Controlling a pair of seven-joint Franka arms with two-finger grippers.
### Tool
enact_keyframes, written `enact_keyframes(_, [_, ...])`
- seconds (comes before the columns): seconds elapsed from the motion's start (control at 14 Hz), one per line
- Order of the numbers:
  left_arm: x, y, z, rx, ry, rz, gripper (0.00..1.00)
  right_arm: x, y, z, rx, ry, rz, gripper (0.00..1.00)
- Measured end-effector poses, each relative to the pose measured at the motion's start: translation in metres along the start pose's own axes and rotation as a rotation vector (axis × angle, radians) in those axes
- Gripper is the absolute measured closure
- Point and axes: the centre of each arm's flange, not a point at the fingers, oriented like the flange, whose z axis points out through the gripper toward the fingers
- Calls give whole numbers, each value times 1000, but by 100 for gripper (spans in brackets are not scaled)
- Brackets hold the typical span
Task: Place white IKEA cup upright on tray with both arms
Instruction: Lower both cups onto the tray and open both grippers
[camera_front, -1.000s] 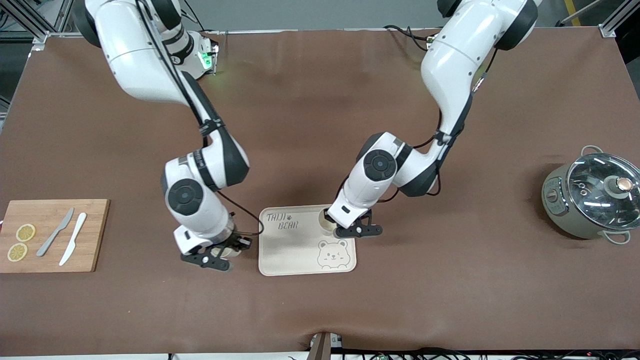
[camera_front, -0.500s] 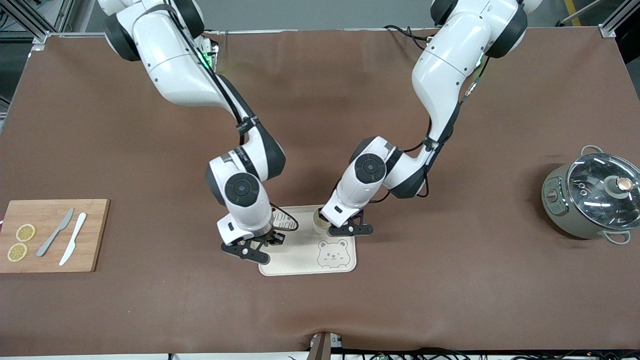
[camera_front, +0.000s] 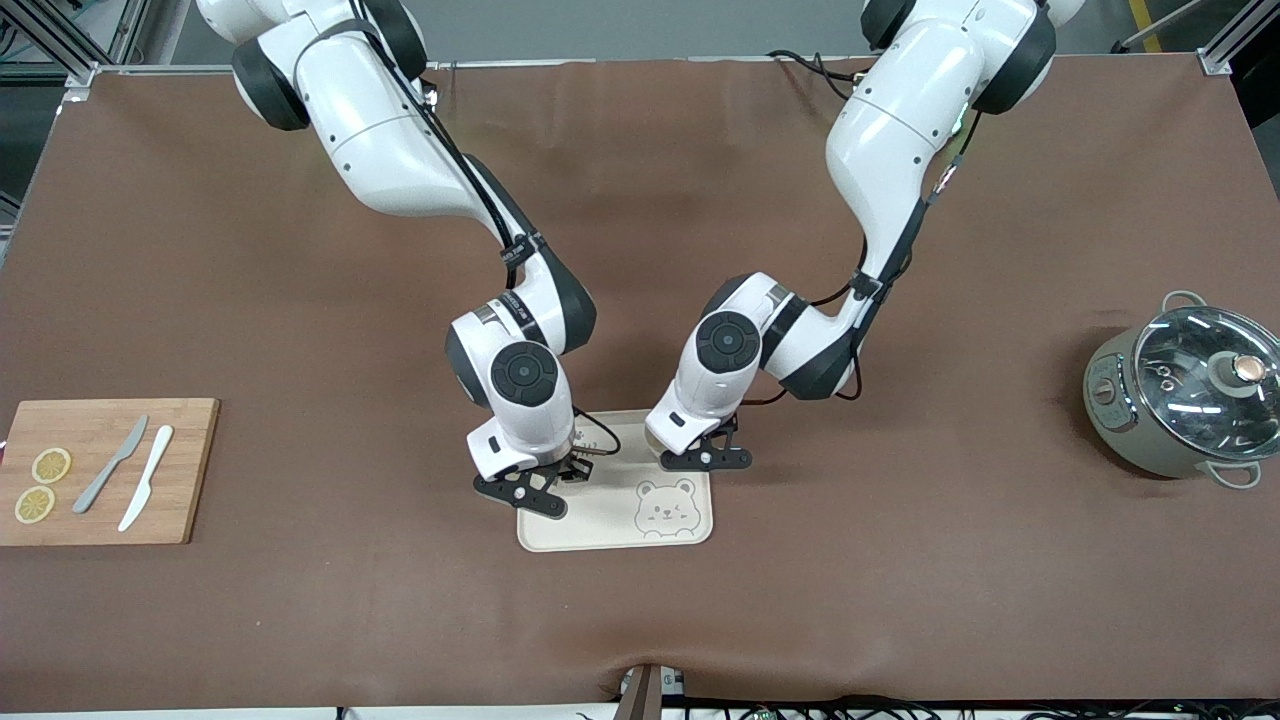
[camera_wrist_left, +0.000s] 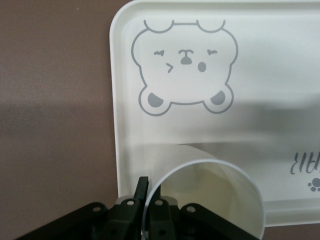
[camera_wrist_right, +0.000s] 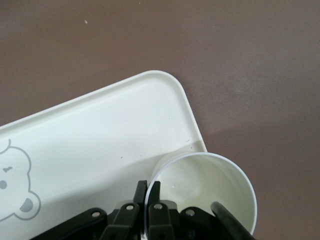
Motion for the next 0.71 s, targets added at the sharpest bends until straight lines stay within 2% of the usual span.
enact_keyframes(0.14, [0,0,0,2,-1,0,96,0,0,1,0,0,1,92])
enact_keyframes(0.29, [0,-2,1,8,-6,-3,92,0,0,0,0,1,4,78])
enact_keyframes(0.71, [3,-1,-6,10,3,-84,31,13,2,-15,9,22,20,16])
